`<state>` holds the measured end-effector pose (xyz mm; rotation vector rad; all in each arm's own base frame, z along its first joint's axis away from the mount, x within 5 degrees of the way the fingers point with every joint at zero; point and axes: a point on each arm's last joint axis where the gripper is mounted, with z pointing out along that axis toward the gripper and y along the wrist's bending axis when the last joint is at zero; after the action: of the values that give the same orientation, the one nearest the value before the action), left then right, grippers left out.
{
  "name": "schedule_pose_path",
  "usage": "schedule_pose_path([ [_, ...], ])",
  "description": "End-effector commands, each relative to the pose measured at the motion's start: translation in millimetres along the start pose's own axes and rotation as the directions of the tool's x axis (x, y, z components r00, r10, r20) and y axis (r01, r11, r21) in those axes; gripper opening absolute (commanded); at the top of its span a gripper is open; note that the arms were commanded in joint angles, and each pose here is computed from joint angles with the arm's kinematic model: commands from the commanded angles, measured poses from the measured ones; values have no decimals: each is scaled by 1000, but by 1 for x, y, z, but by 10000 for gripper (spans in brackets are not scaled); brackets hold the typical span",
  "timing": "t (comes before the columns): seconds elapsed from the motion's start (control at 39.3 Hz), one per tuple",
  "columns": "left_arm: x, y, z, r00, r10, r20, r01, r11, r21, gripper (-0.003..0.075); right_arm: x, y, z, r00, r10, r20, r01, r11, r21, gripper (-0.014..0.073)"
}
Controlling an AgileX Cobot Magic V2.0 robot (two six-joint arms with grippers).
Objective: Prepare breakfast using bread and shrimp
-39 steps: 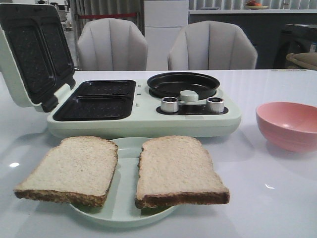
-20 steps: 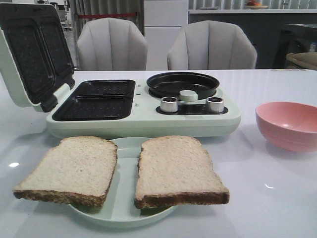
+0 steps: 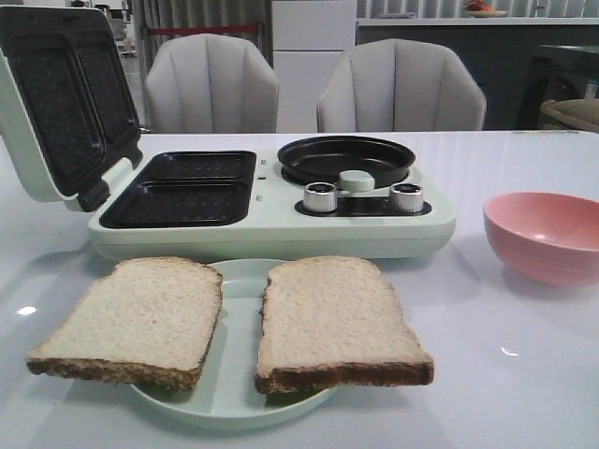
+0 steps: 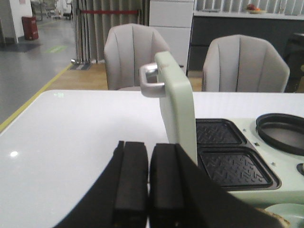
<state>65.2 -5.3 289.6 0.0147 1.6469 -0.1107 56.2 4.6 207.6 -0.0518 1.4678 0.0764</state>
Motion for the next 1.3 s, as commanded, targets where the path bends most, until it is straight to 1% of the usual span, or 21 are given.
schedule_pose_path([
  [0.0, -14, -1, 5, 997, -23, 67, 23, 1000, 8, 114, -14, 0, -3, 994, -17, 109, 17, 1000, 3, 169],
  [0.13, -14, -1, 8, 998, -33, 58, 32, 999, 10, 115, -14, 0, -3, 994, -17, 109, 17, 1000, 3, 169],
  [0.23, -15, -1, 8, 997, -33, 77, 32, 999, 11, 145, -14, 0, -3, 994, -17, 109, 17, 1000, 3, 169],
  [0.31, -16, -1, 7, 996, -33, 80, 32, 999, 11, 225, -14, 0, -3, 994, -17, 109, 17, 1000, 3, 169],
  [0.36, -16, -1, 7, 996, -33, 80, 32, 999, 11, 301, -14, 0, -3, 994, -17, 109, 17, 1000, 3, 169],
  [0.38, -16, -1, 7, 996, -33, 78, 32, 999, 11, 363, -14, 0, -3, 994, -17, 109, 17, 1000, 3, 169],
  [0.48, -16, -2, 7, 997, -33, 75, 31, 999, 17, 529, -14, 0, -3, 994, -17, 109, 17, 1000, 3, 169],
  [0.56, -15, -3, 9, 998, -5, 61, 3, 999, 33, 620, -14, 0, -3, 994, -17, 109, 17, 1000, 3, 169],
  [0.61, -12, -4, 12, 999, 30, 29, -31, 999, 42, 645, -14, 0, -3, 994, -17, 109, 17, 1000, 3, 169],
  [0.76, -4, -9, 22, 995, 72, -66, -65, 993, 97, 638, -14, 0, -3, 994, -17, 109, 17, 1000, 3, 169],
  [0.89, 2, -13, 27, 983, 134, -126, -115, 983, 145, 638, -14, 0, -3, 994, -17, 109, 17, 1000, 3, 169],
  [0.97, 4, -16, 30, 974, 173, -144, -147, 973, 178, 638, -14, 0, -3, 994, -17, 109, 17, 1000, 3, 169],
  [1.02, 4, -18, 30, 968, 210, -135, -182, 963, 197, 638, -14, 0, -3, 994, -17, 109, 17, 1000, 3, 169],
  [1.15, 5, -20, 29, 924, 369, -99, -338, 910, 239, 638, -14, 0, -3, 994, -17, 109, 17, 1000, 3, 169],
  [1.27, 9, -23, 31, 859, 505, -91, -464, 840, 283, 638, -14, 0, -3, 994, -17, 109, 17, 1000, 3, 169],
])
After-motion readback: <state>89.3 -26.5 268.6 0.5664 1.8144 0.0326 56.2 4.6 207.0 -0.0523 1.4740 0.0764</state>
